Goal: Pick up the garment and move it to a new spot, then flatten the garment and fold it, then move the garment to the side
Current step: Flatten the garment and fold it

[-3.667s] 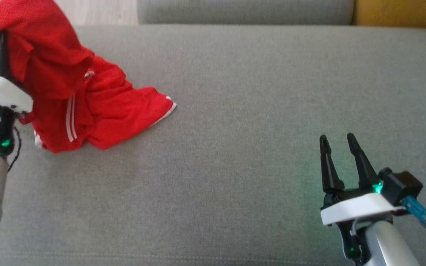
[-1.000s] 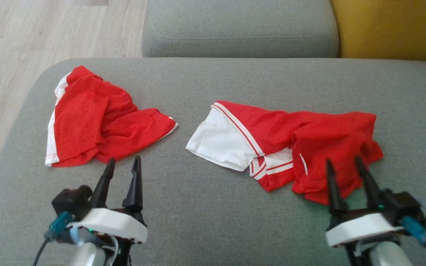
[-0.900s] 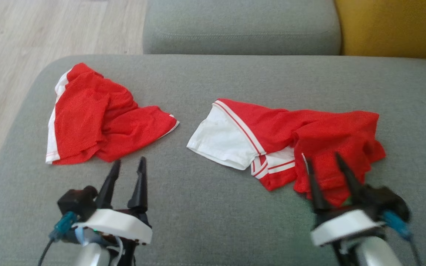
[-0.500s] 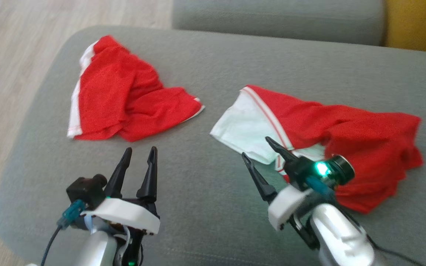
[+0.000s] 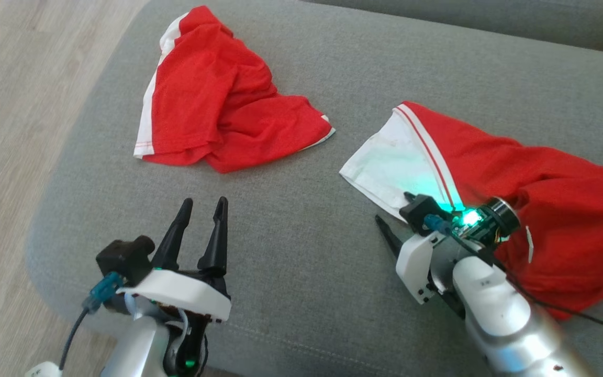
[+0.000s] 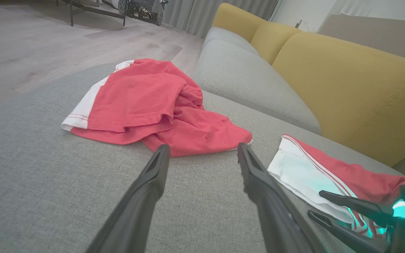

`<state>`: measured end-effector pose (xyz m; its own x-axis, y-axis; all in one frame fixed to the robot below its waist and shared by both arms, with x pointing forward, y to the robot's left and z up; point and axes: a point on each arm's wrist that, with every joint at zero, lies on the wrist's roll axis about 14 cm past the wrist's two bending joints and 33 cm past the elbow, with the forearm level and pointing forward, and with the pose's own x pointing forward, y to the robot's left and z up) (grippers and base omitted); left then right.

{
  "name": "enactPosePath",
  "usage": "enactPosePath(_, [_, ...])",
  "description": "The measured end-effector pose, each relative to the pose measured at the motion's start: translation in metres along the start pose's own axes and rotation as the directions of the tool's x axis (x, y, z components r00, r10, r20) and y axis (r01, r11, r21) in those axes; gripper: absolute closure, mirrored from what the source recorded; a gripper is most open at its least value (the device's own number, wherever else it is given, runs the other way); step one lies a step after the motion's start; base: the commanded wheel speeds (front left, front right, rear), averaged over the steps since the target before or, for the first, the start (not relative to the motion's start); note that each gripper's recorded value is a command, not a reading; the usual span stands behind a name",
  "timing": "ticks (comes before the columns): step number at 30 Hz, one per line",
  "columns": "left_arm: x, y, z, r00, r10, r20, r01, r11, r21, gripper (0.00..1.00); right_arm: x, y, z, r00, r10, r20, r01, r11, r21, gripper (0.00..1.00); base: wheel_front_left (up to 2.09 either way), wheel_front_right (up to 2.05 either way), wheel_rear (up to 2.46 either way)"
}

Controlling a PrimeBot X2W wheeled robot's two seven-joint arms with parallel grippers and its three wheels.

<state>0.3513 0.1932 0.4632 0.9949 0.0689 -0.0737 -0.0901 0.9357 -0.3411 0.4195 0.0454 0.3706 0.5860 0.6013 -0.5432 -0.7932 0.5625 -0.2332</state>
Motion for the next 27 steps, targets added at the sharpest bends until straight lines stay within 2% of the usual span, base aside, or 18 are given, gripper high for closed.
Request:
enactPosePath(3, [0.002, -0.002, -0.003, 1.0, 0.001, -0.009, -0.001, 1.0, -0.001, 0.0, 0.006, -0.005, -0.001, 1.0, -0.004, -0.019, 0.004, 1.0, -0.005, 0.0, 0.0, 0.0, 0.0])
enactPosePath(4, [0.002, -0.002, -0.004, 1.0, 0.0, -0.011, 0.0, 1.0, -0.004, 0.0, 0.007, -0.008, 0.0, 1.0, -0.008, -0.025, 0.008, 1.0, -0.007, 0.18, 0.0, 0.0, 0.0])
enactPosePath(5, [0.002, -0.003, -0.004, 1.0, -0.002, -0.013, 0.002, 1.0, -0.004, 0.0, 0.008, -0.01, 0.001, 1.0, -0.011, -0.025, 0.011, 1.0, -0.006, 0.8, 0.0, 0.0, 0.0])
enactPosePath(6, [0.002, -0.003, -0.004, 1.0, -0.002, -0.013, 0.002, 1.0, -0.004, 0.0, 0.008, -0.01, 0.001, 1.0, -0.011, -0.025, 0.011, 1.0, -0.006, 1.0, 0.0, 0.0, 0.0])
enactPosePath(13, [0.003, -0.009, -0.002, 1.0, -0.016, -0.005, 0.016, 1.0, -0.005, 0.0, 0.001, -0.015, 0.006, 0.999, -0.031, 0.012, 0.031, 0.999, -0.018, 1.0, 0.0, 0.0, 0.0])
enactPosePath(18, [0.001, -0.017, 0.005, 0.999, -0.043, 0.019, 0.043, 0.999, -0.006, 0.0, -0.011, -0.011, 0.053, 0.979, -0.027, 0.202, 0.023, 1.0, 0.021, 1.0, 0.0, 0.0, 0.0])
enactPosePath(21, [-0.001, -0.023, 0.009, 0.998, -0.063, 0.031, 0.064, 0.998, -0.007, 0.0, -0.023, 0.002, 0.095, 0.942, 0.008, 0.336, -0.016, 1.0, 0.022, 1.0, 0.0, 0.0, 0.0])
enactPosePath(24, [-0.005, -0.03, 0.011, 0.996, -0.08, 0.04, 0.08, 0.997, -0.007, 0.0, -0.043, 0.013, 0.147, 0.874, 0.038, 0.484, -0.061, 0.998, 0.032, 1.0, 0.0, 0.0, 0.0])
enactPosePath(27, [-0.012, -0.034, 0.008, 0.995, -0.089, 0.036, 0.089, 0.996, -0.011, 0.0, -0.06, 0.01, 0.183, 0.826, 0.032, 0.562, -0.045, 0.999, 0.01, 1.0, 0.0, 0.0, 0.0])
